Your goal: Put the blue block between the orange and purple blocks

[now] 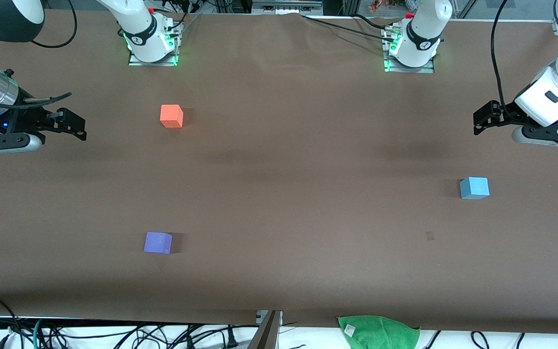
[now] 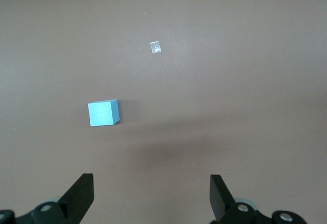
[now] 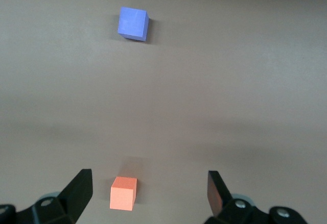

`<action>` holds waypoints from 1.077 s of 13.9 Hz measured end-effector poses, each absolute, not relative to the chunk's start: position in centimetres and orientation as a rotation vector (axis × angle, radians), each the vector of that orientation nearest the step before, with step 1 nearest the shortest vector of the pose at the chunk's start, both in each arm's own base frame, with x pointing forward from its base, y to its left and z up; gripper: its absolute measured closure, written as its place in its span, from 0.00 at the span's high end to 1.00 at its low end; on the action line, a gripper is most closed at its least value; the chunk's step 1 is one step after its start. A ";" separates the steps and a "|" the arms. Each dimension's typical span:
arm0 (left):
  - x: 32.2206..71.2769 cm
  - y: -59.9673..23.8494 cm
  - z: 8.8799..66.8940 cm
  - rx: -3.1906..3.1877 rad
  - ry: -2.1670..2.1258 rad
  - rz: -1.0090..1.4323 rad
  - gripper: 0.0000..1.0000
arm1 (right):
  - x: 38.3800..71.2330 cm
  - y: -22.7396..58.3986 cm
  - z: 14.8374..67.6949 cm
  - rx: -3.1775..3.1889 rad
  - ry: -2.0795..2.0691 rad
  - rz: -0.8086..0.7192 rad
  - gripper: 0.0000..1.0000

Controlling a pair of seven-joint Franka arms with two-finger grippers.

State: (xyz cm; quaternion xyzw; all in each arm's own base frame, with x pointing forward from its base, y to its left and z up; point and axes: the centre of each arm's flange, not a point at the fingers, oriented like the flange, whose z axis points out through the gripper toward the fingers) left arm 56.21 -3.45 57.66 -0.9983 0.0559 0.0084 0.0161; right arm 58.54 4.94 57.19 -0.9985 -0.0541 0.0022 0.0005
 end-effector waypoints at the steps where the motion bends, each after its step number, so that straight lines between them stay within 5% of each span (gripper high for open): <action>1: 56.2 -3.5 57.7 -3.105 0.174 0.026 1.00 | 58.5 4.9 57.2 -3.136 -0.170 0.007 1.00; 15: 57.3 -3.4 56.8 -3.108 0.169 0.044 1.00 | 58.5 4.9 57.2 -3.136 -0.170 0.008 1.00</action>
